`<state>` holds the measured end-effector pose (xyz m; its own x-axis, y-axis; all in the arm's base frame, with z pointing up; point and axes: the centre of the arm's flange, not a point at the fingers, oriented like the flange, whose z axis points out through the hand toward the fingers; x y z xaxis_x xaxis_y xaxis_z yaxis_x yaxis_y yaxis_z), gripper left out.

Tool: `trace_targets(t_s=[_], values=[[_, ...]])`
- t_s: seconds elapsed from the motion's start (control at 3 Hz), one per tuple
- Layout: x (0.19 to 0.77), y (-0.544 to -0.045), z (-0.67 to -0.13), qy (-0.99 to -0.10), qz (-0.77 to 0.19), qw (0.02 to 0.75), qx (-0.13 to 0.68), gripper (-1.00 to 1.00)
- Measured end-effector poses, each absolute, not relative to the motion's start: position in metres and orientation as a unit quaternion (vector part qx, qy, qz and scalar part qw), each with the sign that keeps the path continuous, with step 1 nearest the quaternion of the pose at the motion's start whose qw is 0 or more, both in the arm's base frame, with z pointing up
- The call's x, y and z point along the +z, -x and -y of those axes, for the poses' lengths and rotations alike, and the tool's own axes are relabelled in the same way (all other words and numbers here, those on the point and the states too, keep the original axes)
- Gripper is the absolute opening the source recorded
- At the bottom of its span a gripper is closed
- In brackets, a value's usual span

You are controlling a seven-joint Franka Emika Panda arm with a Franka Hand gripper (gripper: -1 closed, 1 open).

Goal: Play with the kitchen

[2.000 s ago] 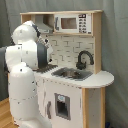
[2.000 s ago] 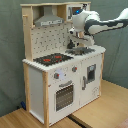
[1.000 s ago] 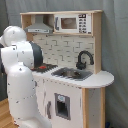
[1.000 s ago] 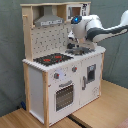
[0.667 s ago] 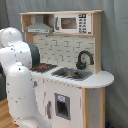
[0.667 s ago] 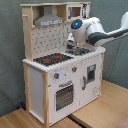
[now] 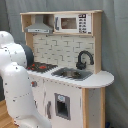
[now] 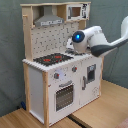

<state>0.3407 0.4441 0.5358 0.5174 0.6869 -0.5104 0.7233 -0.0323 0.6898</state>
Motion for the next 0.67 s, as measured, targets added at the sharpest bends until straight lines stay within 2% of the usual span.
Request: trace_targets(t_s=[0.67], values=[[0.495, -0.311, -0.500, -0.617, -0.533, 0.579, 0.012, 1.00]])
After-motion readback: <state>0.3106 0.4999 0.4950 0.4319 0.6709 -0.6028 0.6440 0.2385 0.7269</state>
